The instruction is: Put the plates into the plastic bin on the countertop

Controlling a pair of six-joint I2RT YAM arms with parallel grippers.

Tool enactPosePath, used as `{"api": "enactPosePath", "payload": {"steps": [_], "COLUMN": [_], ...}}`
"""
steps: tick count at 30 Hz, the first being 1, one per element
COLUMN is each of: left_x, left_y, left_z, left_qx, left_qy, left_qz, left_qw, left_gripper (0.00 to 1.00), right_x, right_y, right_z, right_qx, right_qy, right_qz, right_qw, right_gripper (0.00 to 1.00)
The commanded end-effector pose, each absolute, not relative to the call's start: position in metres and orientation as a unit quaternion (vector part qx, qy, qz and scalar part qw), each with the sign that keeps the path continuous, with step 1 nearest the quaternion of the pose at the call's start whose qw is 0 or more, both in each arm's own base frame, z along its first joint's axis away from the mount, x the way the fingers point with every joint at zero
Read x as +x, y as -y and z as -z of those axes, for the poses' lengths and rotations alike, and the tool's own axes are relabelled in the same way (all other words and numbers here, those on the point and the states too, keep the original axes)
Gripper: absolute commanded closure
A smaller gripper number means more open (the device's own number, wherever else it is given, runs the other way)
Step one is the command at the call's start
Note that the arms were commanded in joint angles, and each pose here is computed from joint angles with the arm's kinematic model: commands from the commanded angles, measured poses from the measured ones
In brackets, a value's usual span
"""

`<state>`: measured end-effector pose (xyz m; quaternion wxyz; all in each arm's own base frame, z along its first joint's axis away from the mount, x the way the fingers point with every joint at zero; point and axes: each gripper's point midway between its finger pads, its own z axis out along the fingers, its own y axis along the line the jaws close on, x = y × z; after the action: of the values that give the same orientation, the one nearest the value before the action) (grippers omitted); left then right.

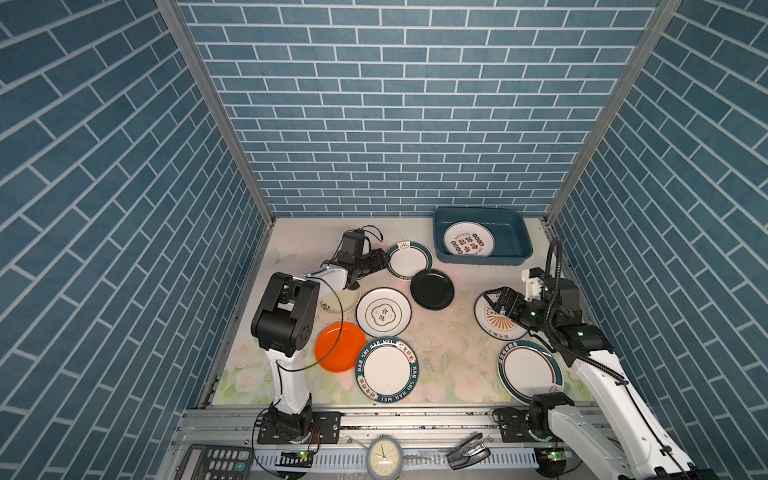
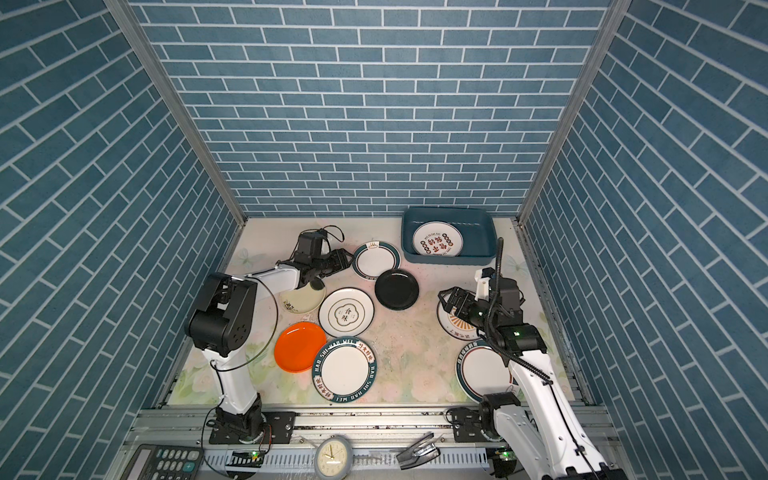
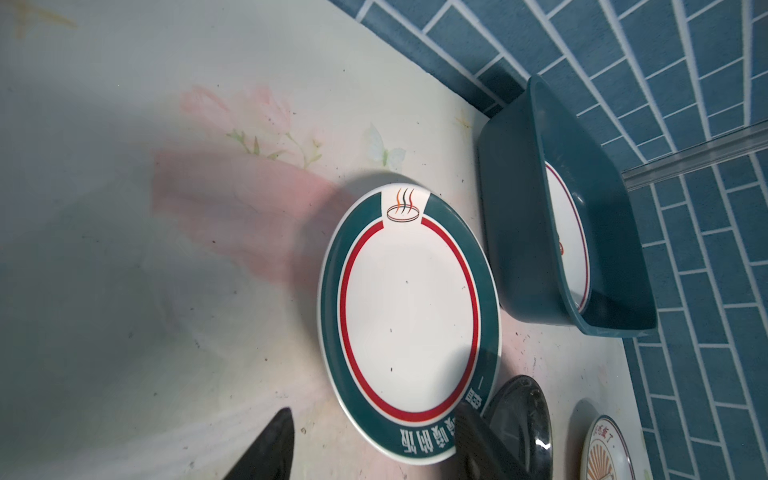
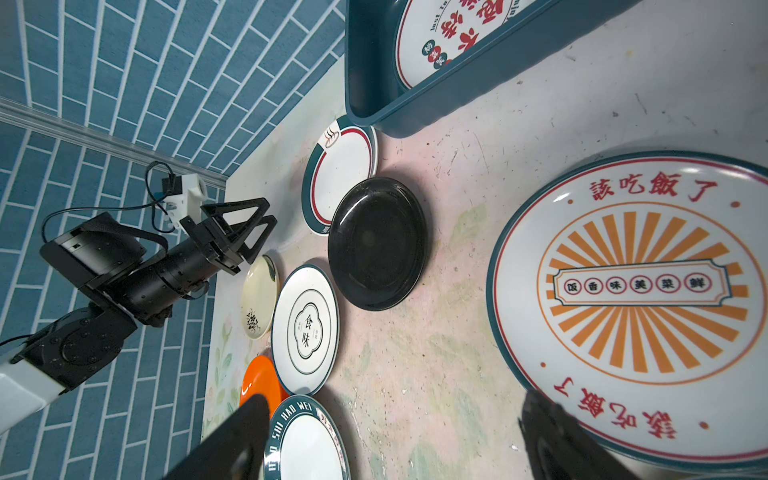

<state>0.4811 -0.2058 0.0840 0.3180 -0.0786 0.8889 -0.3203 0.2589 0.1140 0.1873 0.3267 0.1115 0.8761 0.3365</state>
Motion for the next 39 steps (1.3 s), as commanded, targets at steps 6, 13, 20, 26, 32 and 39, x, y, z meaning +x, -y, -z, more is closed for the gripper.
{"api": "enactPosePath", "payload": {"steps": [6, 13, 20, 26, 32, 39], "left_x": [0.489, 0.492, 0.495, 0.495, 0.493, 0.496], "left_y": [0.214, 0.222, 0.229, 0.232, 0.232, 0.229], "left_z": [-0.068, -0.052, -0.040, -0.033, -0.031, -0.034], "left_qx": [-0.086, -0.089, -0.082, -0.065, -0.047, -0.049], "left_qy": [-0.889, -0.892, -0.902, -0.916, -0.931, -0.933], "left_qz": [0.336, 0.343, 0.328, 0.295, 0.254, 0.242], "left_qw": [0.298, 0.280, 0.269, 0.264, 0.259, 0.263], "left_gripper": [0.42, 0.53, 0.57, 0.71, 0.88, 0.97], "right_x": [0.260, 0.261, 0.260, 0.259, 0.259, 0.259], "right_y": [-0.112, -0.112, -0.111, -0.110, -0.107, -0.105], "right_z": [-0.180, -0.177, -0.172, -0.171, -0.167, -0.166], "right_qx": [0.125, 0.129, 0.134, 0.137, 0.141, 0.142], "right_qy": [-0.875, -0.876, -0.877, -0.877, -0.880, -0.883], "right_qz": [-0.337, -0.335, -0.334, -0.331, -0.324, -0.317], "right_qw": [0.325, 0.323, 0.317, 0.321, 0.318, 0.317], "right_gripper": [0.06, 0.06, 0.06, 0.06, 0.06, 0.06]}}
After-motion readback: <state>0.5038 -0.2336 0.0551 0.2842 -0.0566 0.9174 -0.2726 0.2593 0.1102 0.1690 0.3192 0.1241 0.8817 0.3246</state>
